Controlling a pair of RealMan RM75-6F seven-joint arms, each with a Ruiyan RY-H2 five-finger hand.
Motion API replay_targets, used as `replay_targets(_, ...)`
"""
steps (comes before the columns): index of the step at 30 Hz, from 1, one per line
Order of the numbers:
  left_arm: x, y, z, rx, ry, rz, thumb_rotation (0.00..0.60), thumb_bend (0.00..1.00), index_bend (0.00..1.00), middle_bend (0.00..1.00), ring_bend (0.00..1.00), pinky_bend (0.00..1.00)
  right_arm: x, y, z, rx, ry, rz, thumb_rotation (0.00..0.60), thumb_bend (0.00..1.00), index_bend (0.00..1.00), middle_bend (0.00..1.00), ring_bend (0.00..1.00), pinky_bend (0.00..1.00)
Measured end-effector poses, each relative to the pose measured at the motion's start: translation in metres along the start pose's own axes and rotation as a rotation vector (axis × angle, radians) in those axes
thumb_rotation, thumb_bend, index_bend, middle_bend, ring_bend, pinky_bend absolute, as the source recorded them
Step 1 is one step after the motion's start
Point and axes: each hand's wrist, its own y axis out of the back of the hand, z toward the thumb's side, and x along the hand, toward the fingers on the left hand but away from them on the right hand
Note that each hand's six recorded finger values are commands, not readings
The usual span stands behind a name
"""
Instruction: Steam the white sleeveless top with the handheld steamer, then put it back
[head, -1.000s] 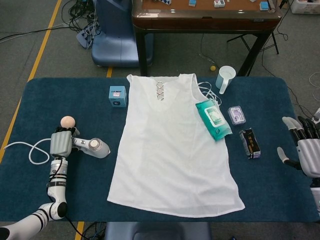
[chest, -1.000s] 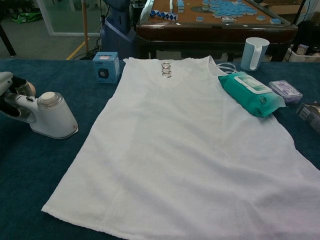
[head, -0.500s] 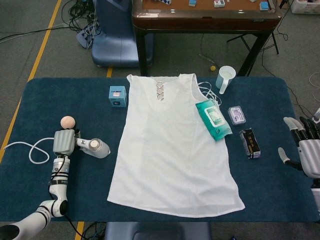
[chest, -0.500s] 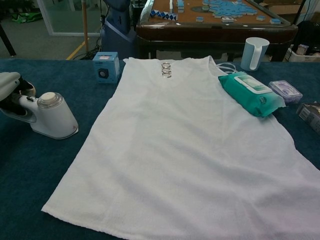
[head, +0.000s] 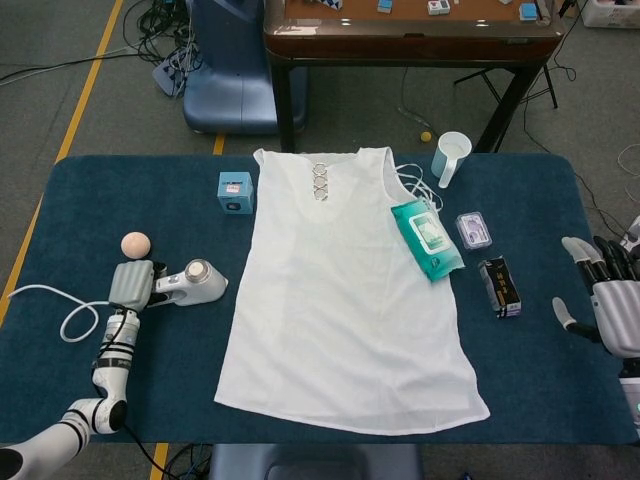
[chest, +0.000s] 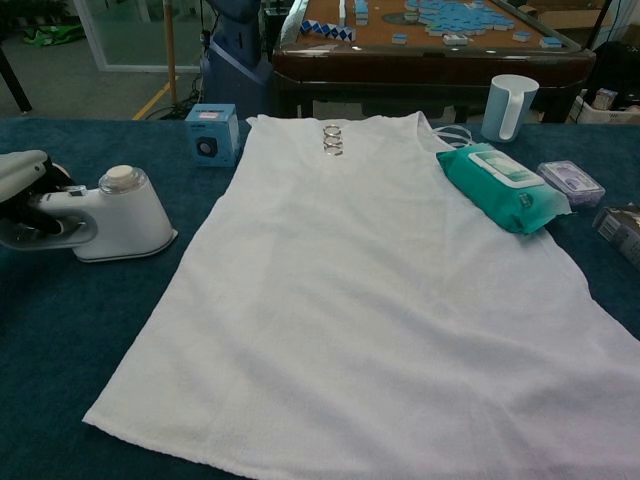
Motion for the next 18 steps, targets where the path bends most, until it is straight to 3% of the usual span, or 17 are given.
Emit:
replay_targets(8, -0.003, 0.014, 0.003, -0.143, -0.005, -0.051, 0.6, 0.24, 0.77, 0.85, 0.73, 0.76, 0.0, -0.013, 0.013, -0.005, 0.05, 0.073, 0.6, 0.38, 0.0, 0.13, 0.02, 0.0)
replay_targets(18, -0.018, 0.032, 0.029, -0.218, -0.085, -0.045, 0.6, 0.24, 0.77, 0.84, 0.72, 0.76, 0.005, -0.049, 0.04, -0.025, 0.159, 0.23, 0.6, 0.39, 0.0, 0.13, 0.02, 0.0)
